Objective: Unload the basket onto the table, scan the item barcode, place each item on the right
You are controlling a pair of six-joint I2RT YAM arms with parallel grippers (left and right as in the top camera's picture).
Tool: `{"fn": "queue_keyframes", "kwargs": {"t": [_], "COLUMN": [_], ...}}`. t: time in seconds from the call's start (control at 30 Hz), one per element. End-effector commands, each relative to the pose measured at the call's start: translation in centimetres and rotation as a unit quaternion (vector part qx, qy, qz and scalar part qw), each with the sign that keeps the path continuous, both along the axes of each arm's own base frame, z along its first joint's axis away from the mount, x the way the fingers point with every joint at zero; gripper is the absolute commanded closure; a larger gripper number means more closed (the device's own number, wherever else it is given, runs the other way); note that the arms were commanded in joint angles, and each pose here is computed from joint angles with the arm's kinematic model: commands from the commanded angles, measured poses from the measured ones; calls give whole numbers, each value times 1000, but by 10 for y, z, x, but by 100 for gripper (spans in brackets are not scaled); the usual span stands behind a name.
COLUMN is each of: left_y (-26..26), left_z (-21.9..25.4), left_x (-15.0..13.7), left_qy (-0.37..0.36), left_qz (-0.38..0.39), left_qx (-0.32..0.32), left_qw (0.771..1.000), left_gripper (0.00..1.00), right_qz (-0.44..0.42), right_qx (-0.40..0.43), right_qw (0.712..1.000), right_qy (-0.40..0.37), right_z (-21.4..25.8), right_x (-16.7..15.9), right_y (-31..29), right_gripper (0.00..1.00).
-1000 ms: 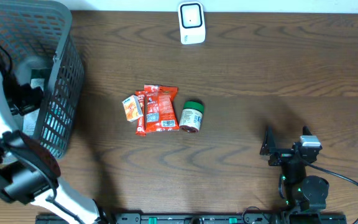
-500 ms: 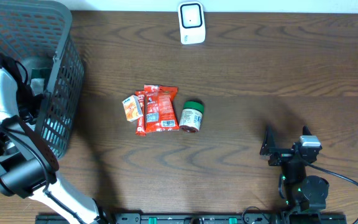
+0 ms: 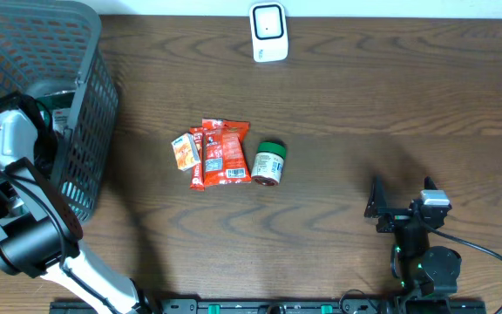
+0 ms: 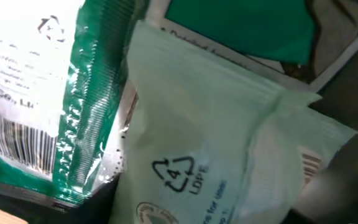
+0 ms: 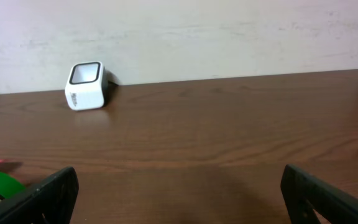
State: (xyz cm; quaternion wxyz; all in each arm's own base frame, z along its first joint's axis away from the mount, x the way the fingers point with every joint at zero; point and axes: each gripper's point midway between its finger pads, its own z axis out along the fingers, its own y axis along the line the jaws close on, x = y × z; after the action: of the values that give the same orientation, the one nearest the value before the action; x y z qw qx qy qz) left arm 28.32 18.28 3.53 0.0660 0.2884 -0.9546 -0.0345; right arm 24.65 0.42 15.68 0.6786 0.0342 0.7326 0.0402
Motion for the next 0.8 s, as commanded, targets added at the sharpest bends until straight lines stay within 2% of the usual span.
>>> {"fn": "queue_keyframes", "kwargs": {"t": [0.0, 0.2, 0.37, 0.5, 0.53, 0.57, 0.63, 0.77], "left_y": [9, 28, 43, 45, 46, 46, 49, 47], "left_z": [17, 44, 44, 33, 28, 26, 25, 32], "left_x": [20, 53, 80, 84, 85, 86, 90, 102], "left_qy": [-36, -97, -154, -154, -151, -152, -159, -183], "left_qz": [2, 2, 2, 2, 2, 1, 1, -48], "left_qx": [16, 51, 83, 83, 82, 82, 86, 81], "left_qw": [999, 994, 985, 985, 985, 985, 984, 979], "left_gripper": [58, 58, 58, 58, 34, 21, 2, 2], "right_qz": [-5, -5, -5, -5, -5, -5, -5, -5], "right_qx": [6, 6, 6, 6, 6, 6, 6, 6], "right_qw": [1000, 1000, 1000, 1000, 1000, 1000, 1000, 1000], "right_qy": [0, 1, 1, 0, 1, 1, 0, 1], "right_z": [-1, -1, -1, -1, -1, -1, -1, -1], "right_x": [0, 0, 0, 0, 0, 0, 0, 0], "right_y": [-2, -2, -2, -2, -2, -2, -2, -2], "right_gripper": [1, 1, 1, 1, 1, 1, 1, 1]}}
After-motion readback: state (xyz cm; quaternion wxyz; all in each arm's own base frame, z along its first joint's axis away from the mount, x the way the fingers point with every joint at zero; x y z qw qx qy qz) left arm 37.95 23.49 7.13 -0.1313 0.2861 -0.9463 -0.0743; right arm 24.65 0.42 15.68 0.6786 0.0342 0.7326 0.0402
